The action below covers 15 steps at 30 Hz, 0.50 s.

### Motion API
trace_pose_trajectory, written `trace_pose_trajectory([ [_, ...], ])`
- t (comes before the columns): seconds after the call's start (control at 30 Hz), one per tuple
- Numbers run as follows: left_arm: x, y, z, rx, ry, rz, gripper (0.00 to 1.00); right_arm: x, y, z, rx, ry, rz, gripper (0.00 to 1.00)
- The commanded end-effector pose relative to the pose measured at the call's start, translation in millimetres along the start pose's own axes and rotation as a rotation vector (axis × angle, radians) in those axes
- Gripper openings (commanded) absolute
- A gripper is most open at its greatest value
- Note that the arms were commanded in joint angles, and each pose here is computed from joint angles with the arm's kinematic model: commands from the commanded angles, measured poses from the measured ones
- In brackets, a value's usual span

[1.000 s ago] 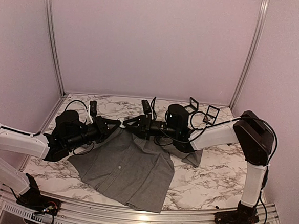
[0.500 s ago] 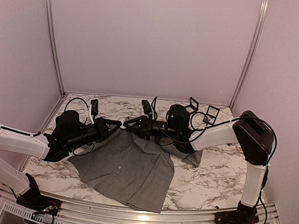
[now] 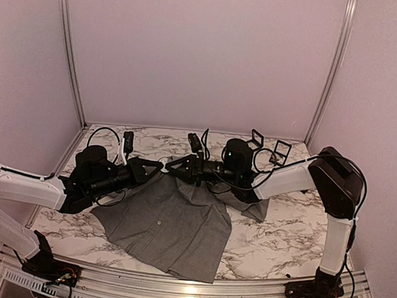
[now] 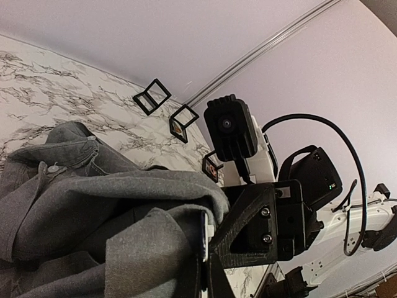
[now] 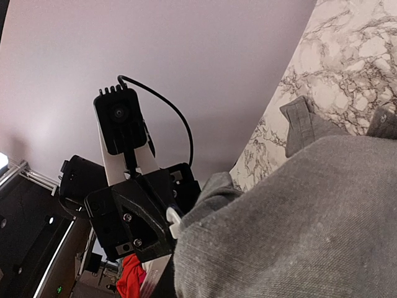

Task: Remove the brooch from the garment
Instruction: Open the brooch with the crumpled clothing.

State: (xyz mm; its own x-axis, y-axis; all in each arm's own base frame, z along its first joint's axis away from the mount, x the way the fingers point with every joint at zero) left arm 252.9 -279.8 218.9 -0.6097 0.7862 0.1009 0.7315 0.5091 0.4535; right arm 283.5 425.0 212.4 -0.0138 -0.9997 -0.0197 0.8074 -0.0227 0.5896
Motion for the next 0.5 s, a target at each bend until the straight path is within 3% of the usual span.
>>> trace_pose_trajectory([
  [0.0,-4.6,-3.7,-28.9,-0.003,-0.122,0.041,0.00,-1.3,-2.3,-8.3,0.021,-0.034,0.015,0.13],
  [0.47,-4.5,-3.5,-17.6,0.051,-0.071,0.025,0.00,1.8,-1.4,-2.4,0.077,-0.037,0.016,0.18],
])
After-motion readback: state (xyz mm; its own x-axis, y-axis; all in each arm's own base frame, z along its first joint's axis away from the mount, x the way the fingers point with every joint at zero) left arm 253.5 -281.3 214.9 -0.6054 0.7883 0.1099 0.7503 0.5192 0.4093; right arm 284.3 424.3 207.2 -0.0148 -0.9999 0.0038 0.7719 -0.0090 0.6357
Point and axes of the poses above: each gripper's point midway between its finger pads, its own x axis back along the fingers, its own z axis along the line the jaws close on, y = z × x, the point moved 4 cm from there along x, back along the fingers, and after that the axes turned 12 degrees about x, right-handed, at the moved point
